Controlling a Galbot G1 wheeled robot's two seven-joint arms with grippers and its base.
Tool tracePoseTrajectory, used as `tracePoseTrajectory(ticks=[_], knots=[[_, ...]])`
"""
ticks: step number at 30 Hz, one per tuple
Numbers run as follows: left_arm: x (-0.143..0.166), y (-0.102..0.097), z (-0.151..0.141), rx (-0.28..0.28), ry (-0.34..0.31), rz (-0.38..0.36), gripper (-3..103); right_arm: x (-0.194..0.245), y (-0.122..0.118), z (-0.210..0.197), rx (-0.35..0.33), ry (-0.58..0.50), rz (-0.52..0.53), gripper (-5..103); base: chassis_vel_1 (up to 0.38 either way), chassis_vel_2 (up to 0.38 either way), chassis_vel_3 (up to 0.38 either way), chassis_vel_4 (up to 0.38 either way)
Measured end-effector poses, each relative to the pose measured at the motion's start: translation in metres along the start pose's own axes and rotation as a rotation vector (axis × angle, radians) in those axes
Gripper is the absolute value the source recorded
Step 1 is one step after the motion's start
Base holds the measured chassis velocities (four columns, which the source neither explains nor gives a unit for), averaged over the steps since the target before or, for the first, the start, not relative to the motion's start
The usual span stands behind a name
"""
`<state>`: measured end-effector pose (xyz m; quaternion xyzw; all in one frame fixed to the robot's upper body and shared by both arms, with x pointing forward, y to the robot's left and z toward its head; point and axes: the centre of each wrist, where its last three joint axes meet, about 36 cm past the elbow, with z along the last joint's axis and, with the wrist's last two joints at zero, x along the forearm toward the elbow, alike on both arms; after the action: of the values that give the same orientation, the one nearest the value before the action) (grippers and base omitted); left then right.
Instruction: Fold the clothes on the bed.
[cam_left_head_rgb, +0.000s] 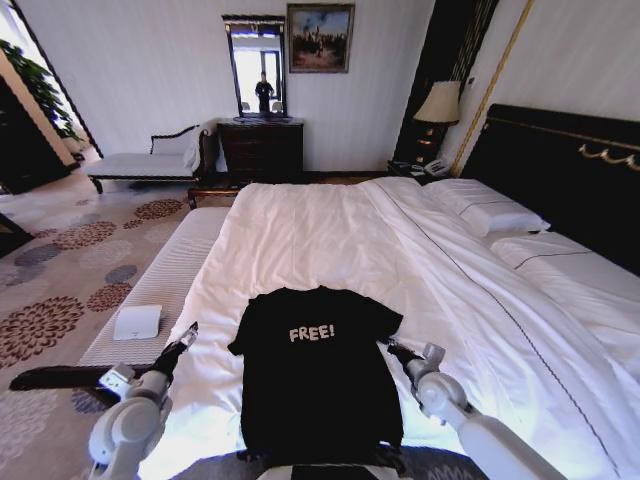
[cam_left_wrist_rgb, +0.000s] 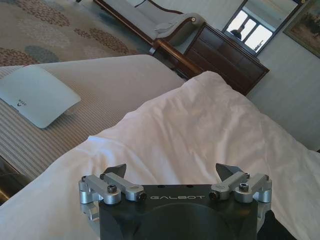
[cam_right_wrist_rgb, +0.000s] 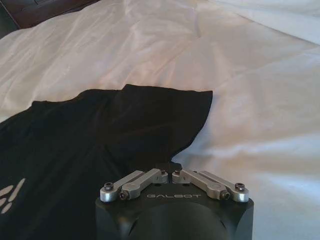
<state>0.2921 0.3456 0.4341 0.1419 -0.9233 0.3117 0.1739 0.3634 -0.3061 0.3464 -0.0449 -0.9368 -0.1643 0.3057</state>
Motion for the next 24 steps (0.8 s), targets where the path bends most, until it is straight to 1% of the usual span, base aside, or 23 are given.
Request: tracePoseTrajectory(ticks=[11, 19, 21, 23, 24], knots=[[0.001, 0.002, -0.002, 0.003, -0.004, -0.005, 100, 0.001, -0.006, 0.0, 0.02, -0.001, 0.026, 0, 0.0, 0.0, 0.0, 0.0], [-0.002, 0.006, 0.003, 0.016, 0.005, -0.018, 100, 0.01, -0.003, 0.001, 0.02, 0.008, 0.02, 0, 0.0, 0.0, 0.0, 0.0], [-0.002, 0.008, 0.006, 0.02, 0.009, -0.027, 100, 0.013, -0.003, 0.003, 0.027, 0.012, 0.02, 11, 0.0, 0.0, 0.0, 0.0], [-0.002, 0.009, 0.006, 0.022, 0.009, -0.029, 100, 0.014, -0.003, 0.003, 0.03, 0.012, 0.02, 11, 0.0, 0.0, 0.0, 0.0], [-0.003, 0.01, 0.006, 0.023, 0.008, -0.033, 100, 0.016, -0.003, 0.003, 0.035, 0.013, 0.02, 16, 0.0, 0.0, 0.0, 0.0]])
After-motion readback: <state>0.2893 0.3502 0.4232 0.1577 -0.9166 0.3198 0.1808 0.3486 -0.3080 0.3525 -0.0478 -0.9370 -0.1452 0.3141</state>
